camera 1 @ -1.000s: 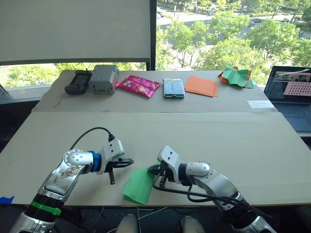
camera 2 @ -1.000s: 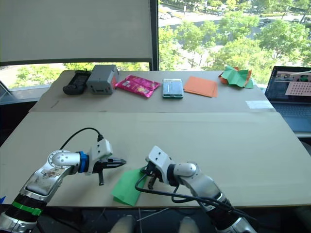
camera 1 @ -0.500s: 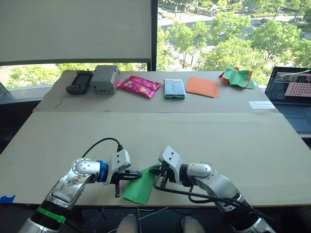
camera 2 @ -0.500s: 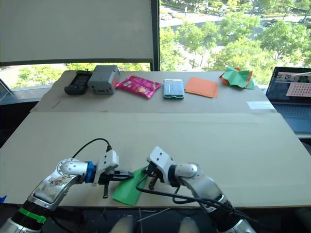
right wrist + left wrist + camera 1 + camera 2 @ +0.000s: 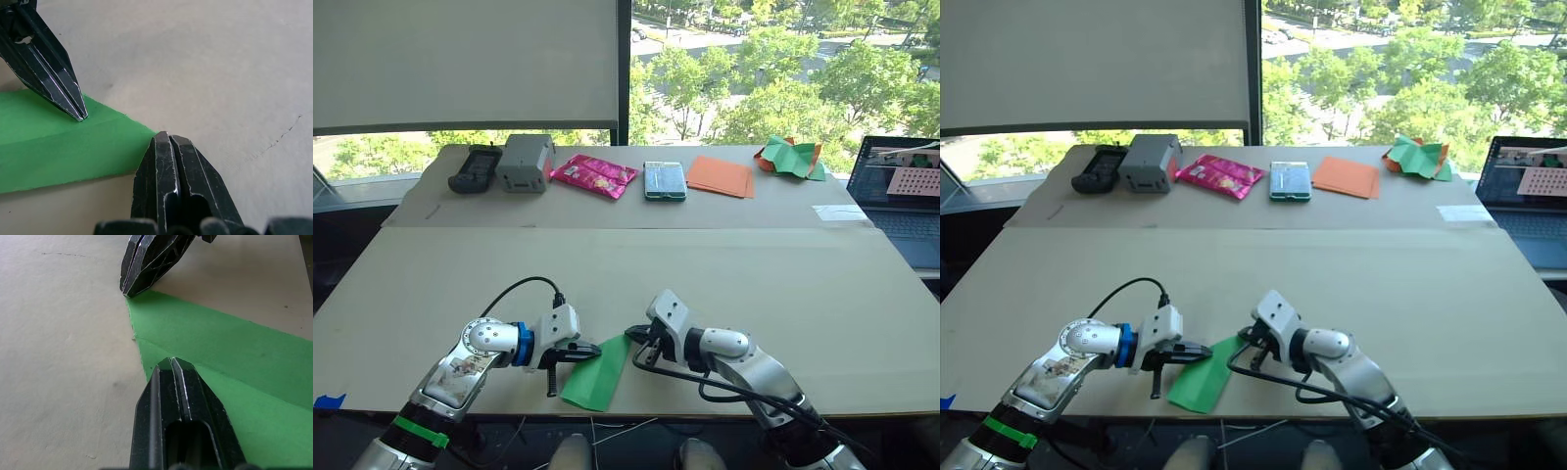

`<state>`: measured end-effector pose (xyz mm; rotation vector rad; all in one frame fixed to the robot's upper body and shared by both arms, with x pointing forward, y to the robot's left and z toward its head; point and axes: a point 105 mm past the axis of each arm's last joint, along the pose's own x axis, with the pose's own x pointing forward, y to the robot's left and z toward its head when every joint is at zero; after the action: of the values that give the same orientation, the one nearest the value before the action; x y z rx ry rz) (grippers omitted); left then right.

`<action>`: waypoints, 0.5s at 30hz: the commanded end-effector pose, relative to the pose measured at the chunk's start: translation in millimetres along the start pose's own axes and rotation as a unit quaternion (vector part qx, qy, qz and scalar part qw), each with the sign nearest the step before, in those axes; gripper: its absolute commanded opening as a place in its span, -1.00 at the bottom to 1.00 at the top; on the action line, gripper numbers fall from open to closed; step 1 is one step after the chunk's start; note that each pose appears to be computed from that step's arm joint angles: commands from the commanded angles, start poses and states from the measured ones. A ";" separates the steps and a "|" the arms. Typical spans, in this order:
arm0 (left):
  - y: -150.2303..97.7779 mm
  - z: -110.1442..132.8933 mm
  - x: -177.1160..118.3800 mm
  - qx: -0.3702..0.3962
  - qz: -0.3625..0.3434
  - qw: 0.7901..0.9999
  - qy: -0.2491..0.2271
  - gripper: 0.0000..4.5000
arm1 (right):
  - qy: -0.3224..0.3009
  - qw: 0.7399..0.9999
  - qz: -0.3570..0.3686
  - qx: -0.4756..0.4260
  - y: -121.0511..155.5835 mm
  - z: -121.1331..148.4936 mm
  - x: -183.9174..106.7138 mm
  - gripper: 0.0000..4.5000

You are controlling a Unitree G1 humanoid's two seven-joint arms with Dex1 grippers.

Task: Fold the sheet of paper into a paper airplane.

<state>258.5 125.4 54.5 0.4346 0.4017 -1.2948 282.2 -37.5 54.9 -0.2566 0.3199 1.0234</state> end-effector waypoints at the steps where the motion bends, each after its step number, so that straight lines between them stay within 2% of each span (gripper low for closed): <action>1: -6.8 -16.9 5.9 -0.021 -0.012 0.999 0.030 -0.99 | 0.020 1.000 -0.003 0.005 -0.1 -21.0 0.2 -1.00; 3: -7.0 -17.7 5.3 -0.022 -0.011 0.999 0.032 -0.99 | 0.014 1.000 0.012 0.011 6.1 -26.2 -0.5 -1.00; 7: -7.4 -18.9 4.6 -0.023 -0.011 0.999 0.034 -0.99 | 0.004 0.996 0.085 0.007 36.5 -33.1 -5.3 -1.00; 15: -8.4 -19.7 3.4 -0.023 -0.011 0.999 0.037 -0.99 | 0.023 0.989 0.144 0.001 60.6 -43.5 -2.9 -1.00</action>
<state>256.9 125.9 51.8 0.4371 0.4141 -1.2964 249.2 -35.0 40.3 -0.2385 0.2861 1.1923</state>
